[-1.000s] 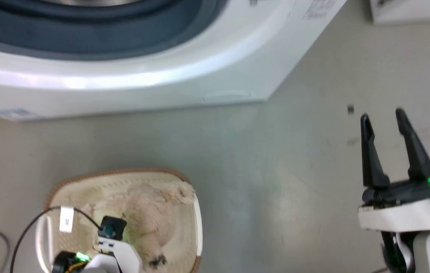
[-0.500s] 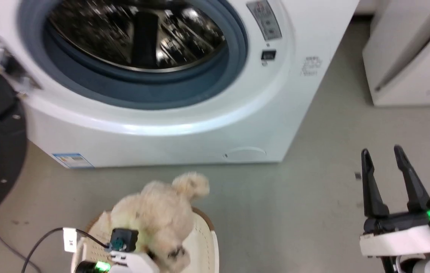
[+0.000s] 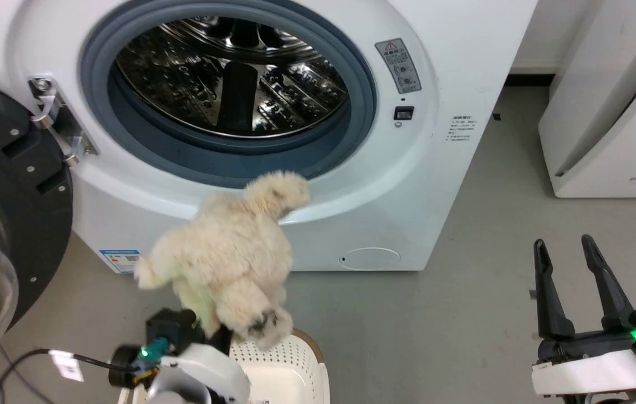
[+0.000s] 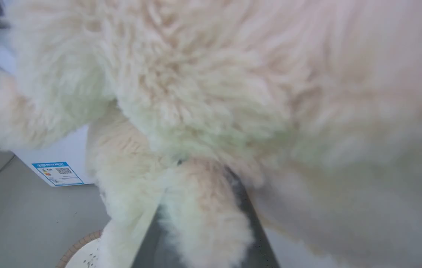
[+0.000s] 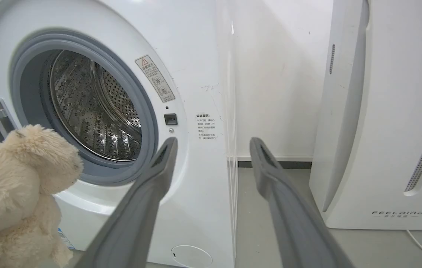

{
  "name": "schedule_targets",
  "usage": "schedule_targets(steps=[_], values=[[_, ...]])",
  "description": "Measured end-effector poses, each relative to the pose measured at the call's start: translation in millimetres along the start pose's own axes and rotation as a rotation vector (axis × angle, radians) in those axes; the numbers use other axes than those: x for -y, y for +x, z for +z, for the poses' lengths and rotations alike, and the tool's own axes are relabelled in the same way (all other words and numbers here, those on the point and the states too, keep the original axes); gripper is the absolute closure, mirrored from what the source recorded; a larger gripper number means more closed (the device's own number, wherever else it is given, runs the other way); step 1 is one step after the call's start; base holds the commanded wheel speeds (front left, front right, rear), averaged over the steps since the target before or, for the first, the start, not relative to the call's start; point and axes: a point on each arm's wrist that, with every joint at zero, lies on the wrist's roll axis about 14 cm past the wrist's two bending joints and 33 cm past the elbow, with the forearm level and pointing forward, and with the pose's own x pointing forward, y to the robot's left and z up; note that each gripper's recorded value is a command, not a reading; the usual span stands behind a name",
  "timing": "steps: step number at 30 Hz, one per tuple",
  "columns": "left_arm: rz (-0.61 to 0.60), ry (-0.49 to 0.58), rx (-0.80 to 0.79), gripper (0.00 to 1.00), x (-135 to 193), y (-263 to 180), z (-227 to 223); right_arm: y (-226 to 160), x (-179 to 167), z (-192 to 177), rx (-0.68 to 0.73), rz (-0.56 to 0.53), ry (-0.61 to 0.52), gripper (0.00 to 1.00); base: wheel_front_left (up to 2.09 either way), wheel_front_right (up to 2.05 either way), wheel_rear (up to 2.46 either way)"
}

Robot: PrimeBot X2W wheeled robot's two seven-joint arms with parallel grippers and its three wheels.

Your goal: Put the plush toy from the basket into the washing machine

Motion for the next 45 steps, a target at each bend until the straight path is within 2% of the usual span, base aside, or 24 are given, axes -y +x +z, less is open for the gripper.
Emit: schedule_targets(steps=[4,12,20,26,31,36,39,45], values=[[-0.009,0.018,0.133,1.00,0.3,14.8,41.7,-0.4,6.6,-6.4,-0.018,-0.019,-0.005,0.00,0.00,0.00,0.00],[-0.033,0.118,0.255,1.00,-13.1,68.8,91.1,11.9,15.9,-26.4,-0.060,-0.040,-0.014,0.00,0.00,0.00,0.00],[-0.070,0.248,0.172,1.00,-31.0,166.7,109.5,39.0,33.2,-53.5,-0.090,-0.074,-0.016,0.00,0.00,0.00,0.00],[-0.085,0.410,0.049,1.00,-47.1,242.0,97.2,45.7,51.9,-88.3,-0.157,-0.120,-0.008,0.00,0.00,0.00,0.00],[-0.042,0.551,-0.008,1.00,-67.0,298.4,93.8,42.3,63.1,-120.4,-0.235,-0.146,-0.013,0.00,0.00,0.00,0.00],[-0.033,0.586,-0.162,1.00,-75.3,337.0,51.0,34.8,72.9,-143.1,-0.297,-0.175,-0.012,0.00,0.00,0.00,0.00],[-0.031,0.570,-0.249,1.00,-79.5,349.4,21.8,32.9,76.9,-149.8,-0.316,-0.184,-0.017,0.00,0.00,0.00,0.00],[-0.055,0.542,-0.322,1.00,-74.3,366.2,-8.0,28.6,84.2,-161.2,-0.347,-0.203,-0.025,0.00,0.00,0.00,0.00]])
